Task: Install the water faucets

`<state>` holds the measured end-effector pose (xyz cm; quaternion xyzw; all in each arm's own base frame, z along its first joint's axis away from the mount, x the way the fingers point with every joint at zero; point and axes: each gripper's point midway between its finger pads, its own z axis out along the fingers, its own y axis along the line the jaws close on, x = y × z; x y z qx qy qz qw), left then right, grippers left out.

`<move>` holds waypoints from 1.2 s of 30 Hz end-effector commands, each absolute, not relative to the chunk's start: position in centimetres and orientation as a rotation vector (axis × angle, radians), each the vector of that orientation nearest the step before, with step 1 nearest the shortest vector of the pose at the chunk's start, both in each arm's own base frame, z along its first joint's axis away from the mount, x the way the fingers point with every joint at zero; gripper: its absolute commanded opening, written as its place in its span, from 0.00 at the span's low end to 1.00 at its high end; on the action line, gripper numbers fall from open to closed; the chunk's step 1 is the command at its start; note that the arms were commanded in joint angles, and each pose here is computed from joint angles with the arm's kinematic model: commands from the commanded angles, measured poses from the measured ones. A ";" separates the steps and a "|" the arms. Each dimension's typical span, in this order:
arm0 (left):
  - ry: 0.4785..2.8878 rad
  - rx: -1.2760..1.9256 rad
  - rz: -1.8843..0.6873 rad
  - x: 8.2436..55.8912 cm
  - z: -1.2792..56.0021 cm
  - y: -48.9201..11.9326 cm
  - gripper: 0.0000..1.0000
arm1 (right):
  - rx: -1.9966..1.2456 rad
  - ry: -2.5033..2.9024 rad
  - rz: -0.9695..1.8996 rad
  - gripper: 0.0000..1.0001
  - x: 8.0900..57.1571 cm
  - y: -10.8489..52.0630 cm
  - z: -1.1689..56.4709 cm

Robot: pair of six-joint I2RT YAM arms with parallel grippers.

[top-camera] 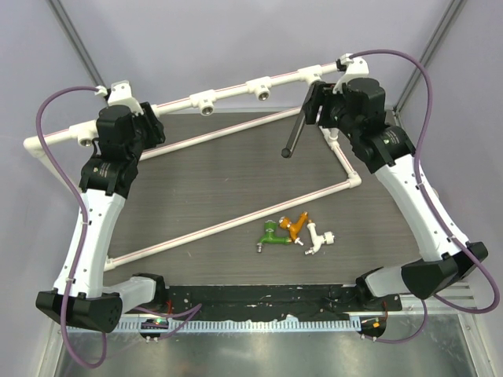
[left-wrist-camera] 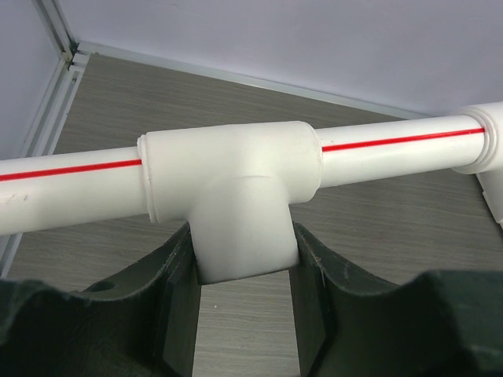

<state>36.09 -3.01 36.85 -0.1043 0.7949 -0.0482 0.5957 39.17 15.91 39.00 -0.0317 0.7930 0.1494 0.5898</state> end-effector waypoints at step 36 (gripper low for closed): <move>1.704 -0.386 0.073 35.4 40.3 2.1 0.00 | 0.012 1.856 -0.509 0.01 43.1 10.9 42.2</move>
